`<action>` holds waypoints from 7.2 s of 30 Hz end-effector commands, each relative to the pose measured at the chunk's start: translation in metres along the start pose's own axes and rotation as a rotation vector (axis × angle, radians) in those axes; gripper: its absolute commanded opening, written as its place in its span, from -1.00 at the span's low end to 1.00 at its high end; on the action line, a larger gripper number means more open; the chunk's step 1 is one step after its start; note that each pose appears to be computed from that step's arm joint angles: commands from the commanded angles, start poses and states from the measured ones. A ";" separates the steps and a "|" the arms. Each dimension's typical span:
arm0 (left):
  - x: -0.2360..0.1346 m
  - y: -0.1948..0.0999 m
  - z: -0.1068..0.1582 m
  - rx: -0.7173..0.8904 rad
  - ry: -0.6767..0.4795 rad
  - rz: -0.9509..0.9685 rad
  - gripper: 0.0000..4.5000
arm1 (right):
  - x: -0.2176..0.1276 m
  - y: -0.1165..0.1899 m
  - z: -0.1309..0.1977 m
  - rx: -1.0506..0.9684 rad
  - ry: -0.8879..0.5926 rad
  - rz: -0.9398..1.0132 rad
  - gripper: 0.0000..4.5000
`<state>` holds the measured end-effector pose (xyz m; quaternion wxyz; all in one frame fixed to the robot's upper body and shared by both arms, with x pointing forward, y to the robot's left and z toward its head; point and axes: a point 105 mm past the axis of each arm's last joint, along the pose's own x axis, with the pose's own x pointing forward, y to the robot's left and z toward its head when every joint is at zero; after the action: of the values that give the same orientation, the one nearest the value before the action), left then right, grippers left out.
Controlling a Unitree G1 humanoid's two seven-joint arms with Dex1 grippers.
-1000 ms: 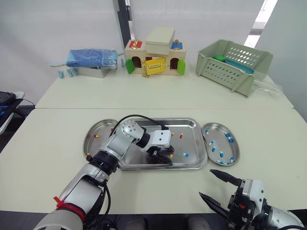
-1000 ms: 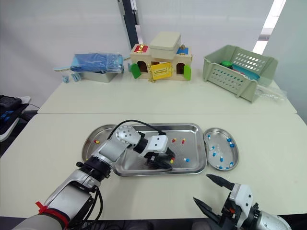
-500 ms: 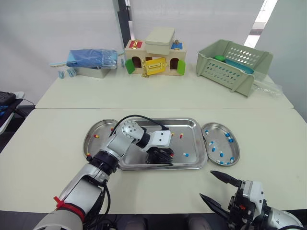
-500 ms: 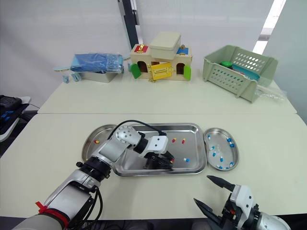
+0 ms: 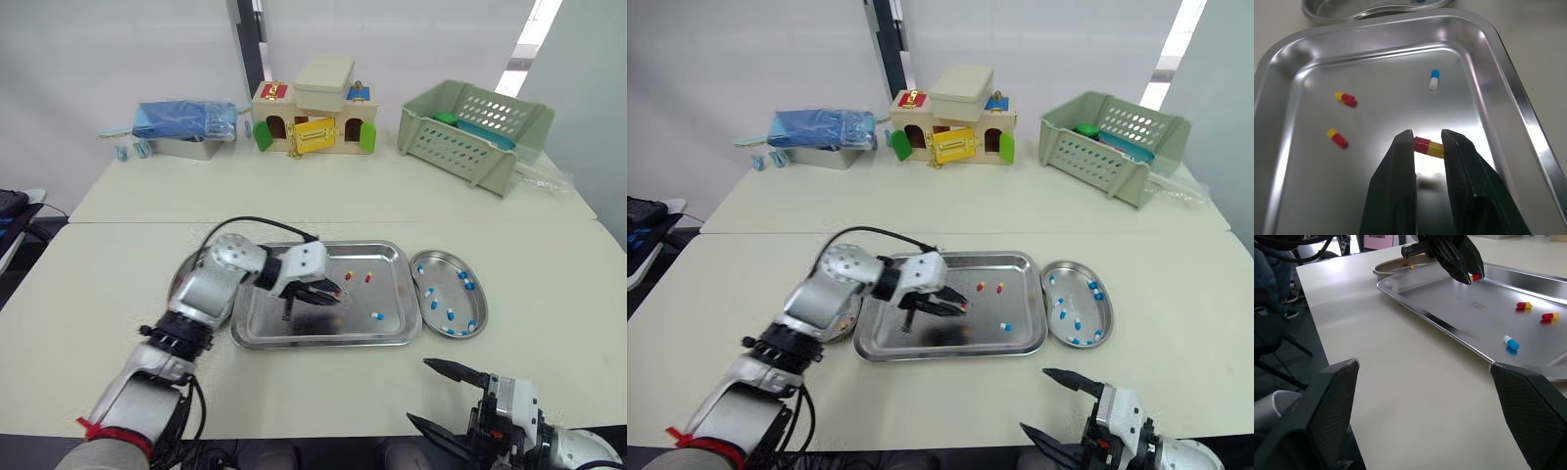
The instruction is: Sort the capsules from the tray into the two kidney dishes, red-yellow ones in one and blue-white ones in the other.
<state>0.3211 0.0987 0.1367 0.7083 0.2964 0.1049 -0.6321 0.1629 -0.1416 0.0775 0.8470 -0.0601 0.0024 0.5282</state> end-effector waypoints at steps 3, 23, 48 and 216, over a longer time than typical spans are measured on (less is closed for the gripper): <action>-0.043 0.001 -0.001 -0.063 0.001 0.207 -0.79 | 0.004 -0.008 0.010 -0.025 -0.040 0.062 1.00; -0.144 -0.035 -0.069 -0.386 0.134 0.728 -0.79 | 0.016 -0.026 0.009 -0.021 -0.052 0.183 1.00; -0.142 -0.026 -0.071 -0.420 0.169 0.716 0.99 | 0.014 -0.024 0.011 -0.014 -0.044 0.149 1.00; 0.055 0.023 -0.002 -0.458 -0.088 0.641 -0.97 | 0.005 -0.013 0.016 0.063 0.030 -0.205 1.00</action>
<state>0.3528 0.0439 0.0897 0.9148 0.1250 0.1524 -0.3525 0.1775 -0.1438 0.0844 0.9051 -0.0333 0.0440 0.4217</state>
